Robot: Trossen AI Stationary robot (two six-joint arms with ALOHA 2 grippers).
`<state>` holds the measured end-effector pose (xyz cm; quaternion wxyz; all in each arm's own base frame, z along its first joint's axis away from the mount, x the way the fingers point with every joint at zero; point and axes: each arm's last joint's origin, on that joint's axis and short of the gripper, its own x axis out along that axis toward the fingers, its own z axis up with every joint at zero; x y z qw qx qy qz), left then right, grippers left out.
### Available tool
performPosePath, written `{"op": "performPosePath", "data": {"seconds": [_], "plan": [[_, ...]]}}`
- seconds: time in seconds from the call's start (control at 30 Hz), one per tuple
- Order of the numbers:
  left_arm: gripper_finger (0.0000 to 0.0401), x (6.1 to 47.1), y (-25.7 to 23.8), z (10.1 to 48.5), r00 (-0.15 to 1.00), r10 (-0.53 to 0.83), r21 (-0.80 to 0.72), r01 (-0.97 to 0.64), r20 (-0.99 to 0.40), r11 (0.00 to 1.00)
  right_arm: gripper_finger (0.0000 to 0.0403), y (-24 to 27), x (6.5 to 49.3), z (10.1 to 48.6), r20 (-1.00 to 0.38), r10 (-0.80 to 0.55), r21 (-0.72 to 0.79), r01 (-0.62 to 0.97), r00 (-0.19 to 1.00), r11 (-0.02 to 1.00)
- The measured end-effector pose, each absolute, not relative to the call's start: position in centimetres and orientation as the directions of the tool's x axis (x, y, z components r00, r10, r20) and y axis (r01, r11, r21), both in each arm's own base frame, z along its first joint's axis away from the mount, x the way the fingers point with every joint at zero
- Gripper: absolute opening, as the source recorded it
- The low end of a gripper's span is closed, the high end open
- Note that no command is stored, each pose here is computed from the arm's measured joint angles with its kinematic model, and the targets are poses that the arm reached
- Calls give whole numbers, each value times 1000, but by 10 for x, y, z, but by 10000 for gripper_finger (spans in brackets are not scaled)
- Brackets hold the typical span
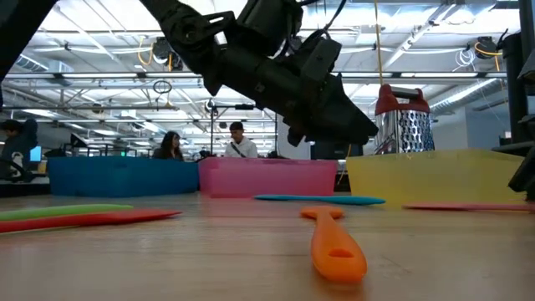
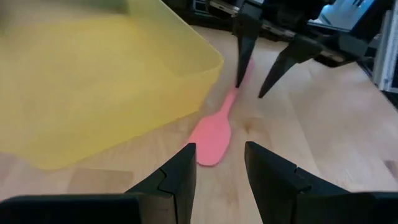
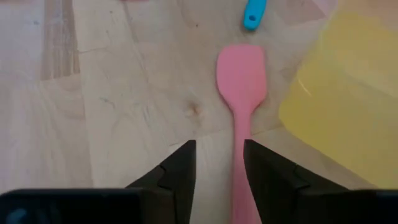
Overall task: Pick & Place Kitchen Items
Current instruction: Put the pink spatula into the yellow bin
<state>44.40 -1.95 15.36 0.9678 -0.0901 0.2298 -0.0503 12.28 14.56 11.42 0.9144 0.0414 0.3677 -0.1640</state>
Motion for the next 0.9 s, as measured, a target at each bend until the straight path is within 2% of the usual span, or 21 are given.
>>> {"op": "performPosePath", "data": {"seconds": [0.17, 0.3, 0.57, 0.67, 0.8, 0.9], "plan": [[141, 445, -18, 155, 895, -134, -192, 55, -426, 980, 123, 137, 113, 118, -741, -284, -31, 391, 609, 920], [141, 444, -18, 154, 893, -137, -193, 57, -428, 980, 116, 136, 105, 106, -784, -238, 19, 405, 573, 914], [141, 445, -18, 156, 899, -134, -192, 57, -417, 980, 111, 123, 88, 82, -714, -191, 99, 368, 673, 925], [141, 446, -18, 158, 910, -136, -189, 65, -391, 980, 94, 117, 84, 77, -702, -191, 60, 324, 686, 944], [141, 446, -19, 159, 912, -135, -159, 78, -387, 984, 51, 112, 84, 74, -708, -204, 25, 313, 676, 949], [141, 446, -17, 159, 919, -86, -148, 31, -384, 989, 27, 113, 87, 74, -701, -202, -4, 280, 683, 960]]}}
